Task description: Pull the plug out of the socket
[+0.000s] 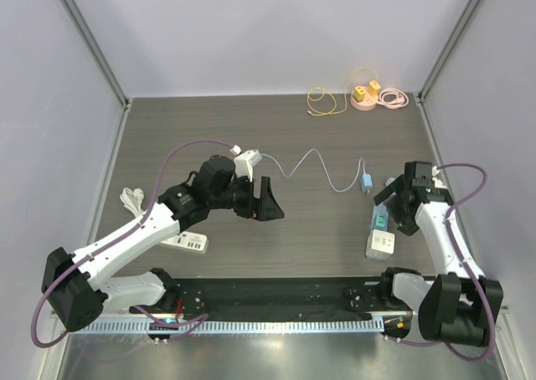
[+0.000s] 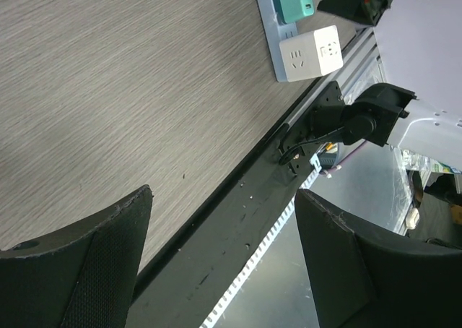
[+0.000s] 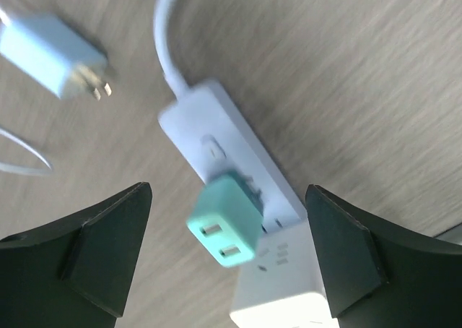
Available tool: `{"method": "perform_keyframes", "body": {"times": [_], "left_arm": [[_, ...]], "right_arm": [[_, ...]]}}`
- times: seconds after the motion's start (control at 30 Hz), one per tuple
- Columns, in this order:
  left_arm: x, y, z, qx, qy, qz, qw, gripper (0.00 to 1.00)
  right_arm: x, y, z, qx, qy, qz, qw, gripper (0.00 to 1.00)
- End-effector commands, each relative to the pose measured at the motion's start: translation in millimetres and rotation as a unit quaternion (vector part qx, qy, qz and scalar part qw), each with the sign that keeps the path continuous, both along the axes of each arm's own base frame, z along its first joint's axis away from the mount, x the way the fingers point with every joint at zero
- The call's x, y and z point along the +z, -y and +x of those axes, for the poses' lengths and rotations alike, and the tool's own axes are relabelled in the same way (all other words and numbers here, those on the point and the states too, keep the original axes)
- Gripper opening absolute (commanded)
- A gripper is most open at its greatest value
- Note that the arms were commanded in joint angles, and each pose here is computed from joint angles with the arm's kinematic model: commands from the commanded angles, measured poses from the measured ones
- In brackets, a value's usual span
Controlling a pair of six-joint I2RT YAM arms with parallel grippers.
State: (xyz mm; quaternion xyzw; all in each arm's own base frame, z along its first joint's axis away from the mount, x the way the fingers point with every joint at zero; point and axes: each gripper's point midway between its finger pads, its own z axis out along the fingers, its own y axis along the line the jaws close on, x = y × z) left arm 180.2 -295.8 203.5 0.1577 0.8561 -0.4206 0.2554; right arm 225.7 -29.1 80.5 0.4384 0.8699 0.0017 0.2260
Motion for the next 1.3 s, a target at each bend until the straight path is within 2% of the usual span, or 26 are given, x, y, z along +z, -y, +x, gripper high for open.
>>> {"method": "perform_keyframes", "body": {"times": [0.0, 0.2, 0.3, 0.33, 0.37, 0.47, 0.63, 0.8, 1.03, 1.13, 1.27], "left_arm": [[12, 12, 0, -0.02, 0.013, -0.033, 0.999, 0.8], [11, 11, -3, -0.027, 0.014, -0.031, 0.999, 0.8], [10, 9, -3, -0.026, 0.015, -0.026, 0.999, 0.8], [11, 8, -3, -0.024, 0.016, -0.026, 0.999, 0.8], [9, 6, -4, -0.022, 0.014, -0.022, 0.999, 0.8], [9, 3, -5, -0.017, 0.017, -0.022, 0.999, 0.8], [4, 2, -6, -0.017, 0.013, -0.018, 1.0, 0.81], [7, 12, -6, -0.032, 0.006, -0.032, 0.999, 0.77], [14, 34, -5, -0.049, -0.008, -0.056, 0.997, 0.75], [12, 51, -11, -0.064, -0.018, -0.06, 0.996, 0.74], [12, 74, -24, -0.091, -0.02, -0.062, 0.994, 0.74]], "right_arm": [[-7, -16, -13, 0.033, 0.003, 0.014, 0.999, 0.93], [-21, -42, -9, 0.079, -0.017, 0.003, 0.997, 0.86], [-30, -50, -6, 0.085, -0.033, -0.005, 0.996, 0.69], [-35, -49, -6, 0.081, -0.044, -0.009, 0.996, 0.6], [-37, -50, -6, 0.077, -0.045, -0.008, 0.996, 0.56], [-42, -52, -2, 0.067, -0.044, -0.002, 0.997, 0.54], [-45, -71, 11, 0.033, -0.021, 0.055, 0.998, 0.47], [-41, -91, 22, 0.005, 0.013, 0.12, 0.993, 0.46], [-31, -86, 18, -0.064, 0.055, 0.133, 0.987, 0.48], [-26, -81, 23, -0.044, 0.066, 0.114, 0.99, 0.55], [-19, -83, 30, 0.037, 0.043, 0.088, 0.994, 0.67]]}}
